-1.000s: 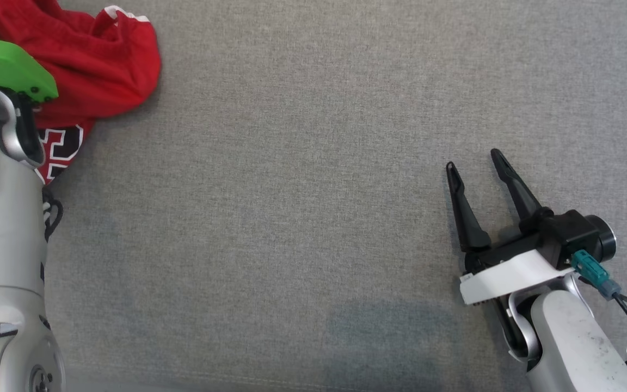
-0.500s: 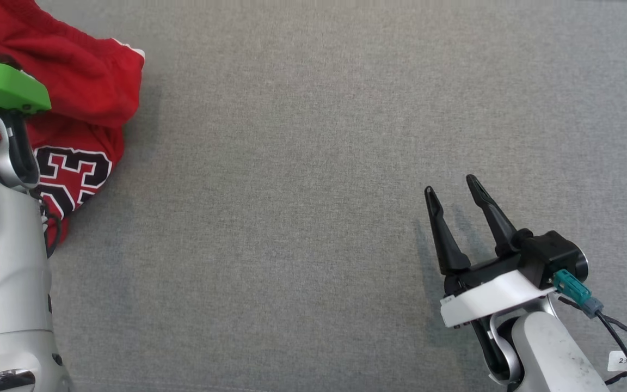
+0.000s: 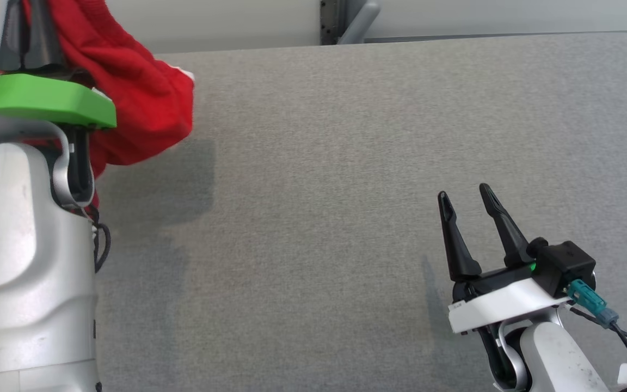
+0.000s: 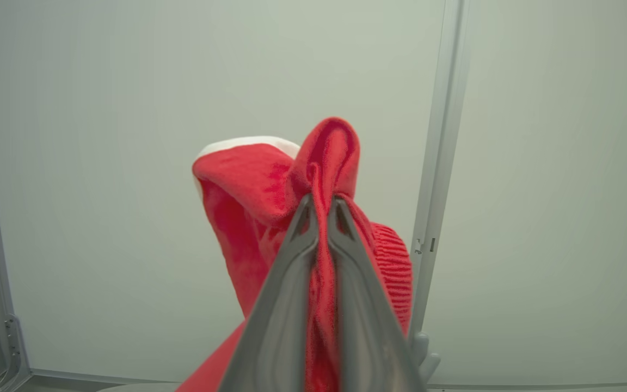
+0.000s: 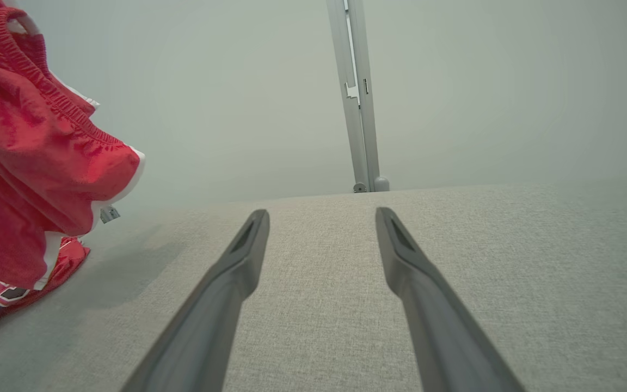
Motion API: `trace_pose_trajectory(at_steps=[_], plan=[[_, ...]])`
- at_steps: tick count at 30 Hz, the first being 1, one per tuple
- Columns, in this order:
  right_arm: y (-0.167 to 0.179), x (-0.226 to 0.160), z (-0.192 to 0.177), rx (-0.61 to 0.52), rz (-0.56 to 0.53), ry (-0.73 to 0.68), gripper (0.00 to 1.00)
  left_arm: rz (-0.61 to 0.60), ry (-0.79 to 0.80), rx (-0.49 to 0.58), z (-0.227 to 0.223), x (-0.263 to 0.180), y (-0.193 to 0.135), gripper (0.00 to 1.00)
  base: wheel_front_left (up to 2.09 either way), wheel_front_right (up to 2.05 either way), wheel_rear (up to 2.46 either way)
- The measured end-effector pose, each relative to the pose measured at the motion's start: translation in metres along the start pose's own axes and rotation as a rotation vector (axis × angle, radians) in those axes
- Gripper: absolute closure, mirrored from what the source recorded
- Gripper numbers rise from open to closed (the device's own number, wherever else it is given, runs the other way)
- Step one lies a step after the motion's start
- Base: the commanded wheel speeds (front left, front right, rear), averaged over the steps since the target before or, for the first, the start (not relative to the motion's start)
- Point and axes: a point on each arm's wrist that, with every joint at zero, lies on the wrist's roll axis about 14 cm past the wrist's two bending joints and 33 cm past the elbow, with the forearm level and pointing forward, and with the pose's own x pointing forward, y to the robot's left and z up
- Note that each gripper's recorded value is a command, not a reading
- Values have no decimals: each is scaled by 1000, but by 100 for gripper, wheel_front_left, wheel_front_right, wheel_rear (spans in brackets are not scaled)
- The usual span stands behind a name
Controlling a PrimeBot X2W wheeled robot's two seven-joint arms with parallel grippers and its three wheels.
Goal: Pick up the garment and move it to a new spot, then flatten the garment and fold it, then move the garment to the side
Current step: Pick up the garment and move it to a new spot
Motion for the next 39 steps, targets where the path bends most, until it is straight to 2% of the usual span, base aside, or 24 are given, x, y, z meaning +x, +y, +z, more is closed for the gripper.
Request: trace_pose_trajectory(at_steps=[12, 18, 23, 28, 32, 37, 38, 39], plan=[[-50, -55, 32, -32, -192, -57, 0, -320, 0, -215, 6, 5, -147, 100, 0, 0, 0], [-72, -80, 44, -49, -285, -83, 0, -474, 21, -349, -1, -7, -218, 100, 0, 0, 0], [-85, -93, 51, -46, -338, -100, 0, -582, 93, -331, -32, -30, -270, 100, 0, 0, 0], [-90, -92, 47, -43, -355, -85, 0, -596, 232, -279, -92, -50, -278, 100, 0, 0, 0], [-91, -90, 38, -39, -358, -58, 0, -549, 382, -260, -147, -68, -263, 100, 0, 0, 0], [-89, -83, 29, -39, -342, -34, 0, -474, 497, -285, -186, -91, -233, 100, 0, 0, 0], [-87, -81, 28, -40, -334, -31, 0, -455, 520, -285, -192, -97, -225, 61, 0, 0, 0], [-85, -79, 27, -38, -326, -29, 0, -433, 537, -280, -198, -103, -216, 11, 0, 0, 0]])
